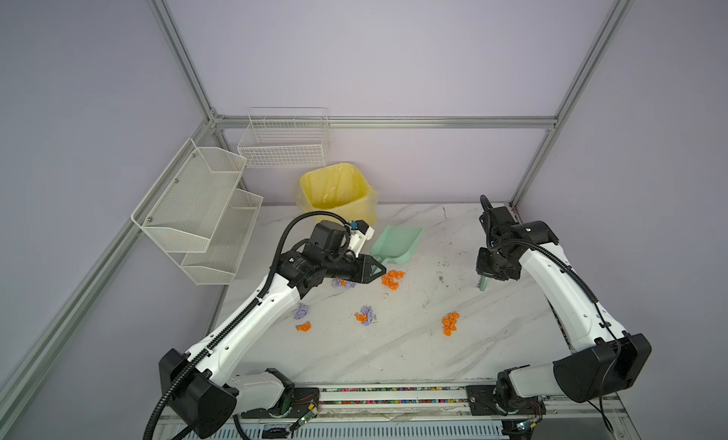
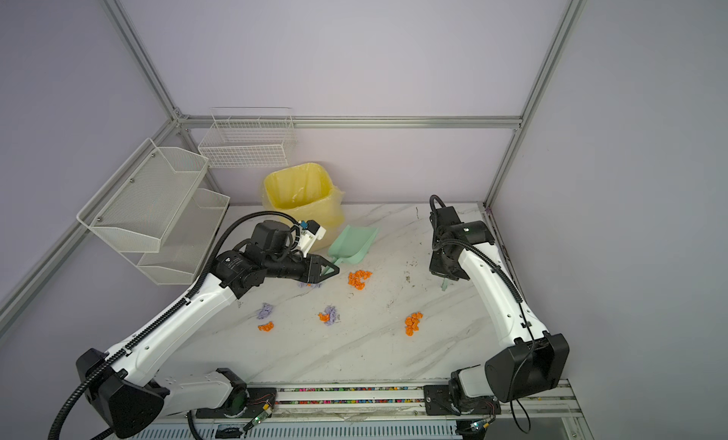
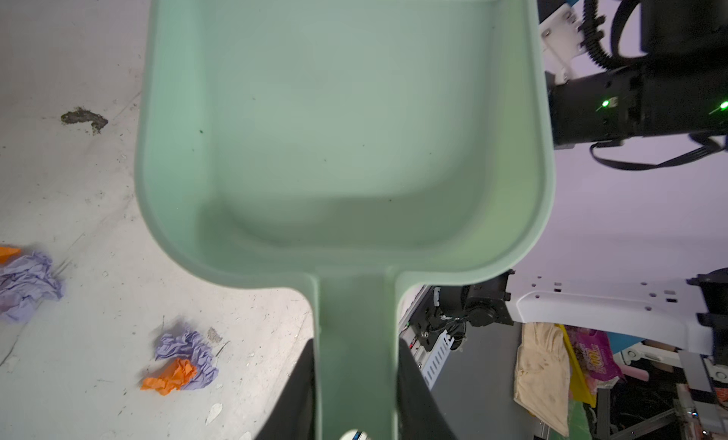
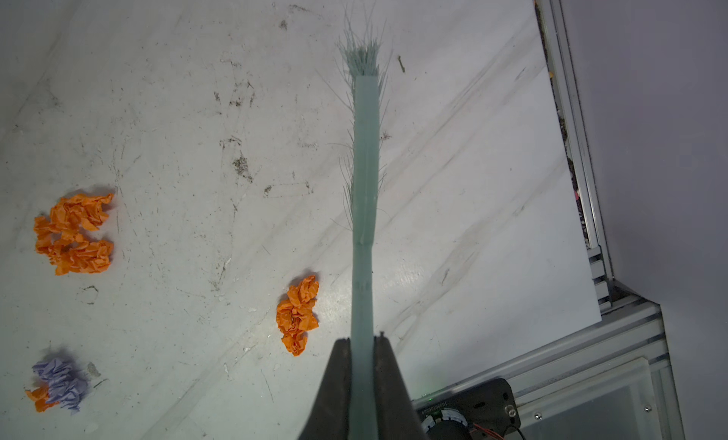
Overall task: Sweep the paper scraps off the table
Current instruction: 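Lower the empty dustpan with the left gripper while the right lowers the brush, then place the dustpan near scraps with the left gripper while the right brings the brush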
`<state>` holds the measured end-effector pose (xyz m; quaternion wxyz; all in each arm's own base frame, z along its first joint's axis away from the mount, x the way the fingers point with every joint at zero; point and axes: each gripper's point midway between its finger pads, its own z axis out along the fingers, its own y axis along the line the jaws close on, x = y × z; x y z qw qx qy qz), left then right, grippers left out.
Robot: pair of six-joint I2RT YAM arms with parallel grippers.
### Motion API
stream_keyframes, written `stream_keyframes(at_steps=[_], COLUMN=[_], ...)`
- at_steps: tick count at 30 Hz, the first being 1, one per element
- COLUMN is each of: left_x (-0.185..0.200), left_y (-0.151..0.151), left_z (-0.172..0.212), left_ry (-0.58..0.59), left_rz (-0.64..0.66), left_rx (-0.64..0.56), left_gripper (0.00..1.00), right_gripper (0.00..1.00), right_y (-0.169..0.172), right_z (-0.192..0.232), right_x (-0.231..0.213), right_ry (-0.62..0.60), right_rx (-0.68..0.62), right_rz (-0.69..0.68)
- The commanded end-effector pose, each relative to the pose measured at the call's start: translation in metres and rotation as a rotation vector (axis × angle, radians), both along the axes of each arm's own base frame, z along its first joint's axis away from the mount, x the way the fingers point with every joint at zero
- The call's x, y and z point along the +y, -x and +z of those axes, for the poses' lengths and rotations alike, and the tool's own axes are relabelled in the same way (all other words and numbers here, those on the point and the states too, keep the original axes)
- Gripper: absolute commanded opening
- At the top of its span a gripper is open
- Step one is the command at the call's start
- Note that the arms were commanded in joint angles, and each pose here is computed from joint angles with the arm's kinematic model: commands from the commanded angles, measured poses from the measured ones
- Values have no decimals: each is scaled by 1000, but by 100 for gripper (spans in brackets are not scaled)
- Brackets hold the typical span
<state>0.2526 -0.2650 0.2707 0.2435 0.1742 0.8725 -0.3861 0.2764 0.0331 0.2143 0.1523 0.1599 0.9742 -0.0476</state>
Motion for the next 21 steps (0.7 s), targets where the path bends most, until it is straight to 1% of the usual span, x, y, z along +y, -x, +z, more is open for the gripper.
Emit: stream_keyframes(at_steps=[1,4,7,10,13,16,21], left_x=[0,-4,-5,-2,1,0,-8], left_y=[16,28,41,55,70,84,104], left_z=[-25,-36,-50,-68,-87,-100,-112], left_ry=[-96,-141,-176,-237,-298,-335,-384], left_rz=[-43,-71,-98,-126,-162,-194,-257], left_rx=[-16,-2,19,39,68,88,102], left_gripper=[9,9,9,9,9,8,8], right_gripper=[0,0,0,0,0,0,0], right_y=[19,29,36,42,46,49,58], right_z=[-5,-20,-29,-35,-41,-43,-52], right_x=[2,5,6,9,9,13,24], right_ry=[-26,-30,-32,-43,-35,-29,-34], right_rx=[67,122,156,184,206,213,248], right_rz=[22,41,55,68,74,86,120])
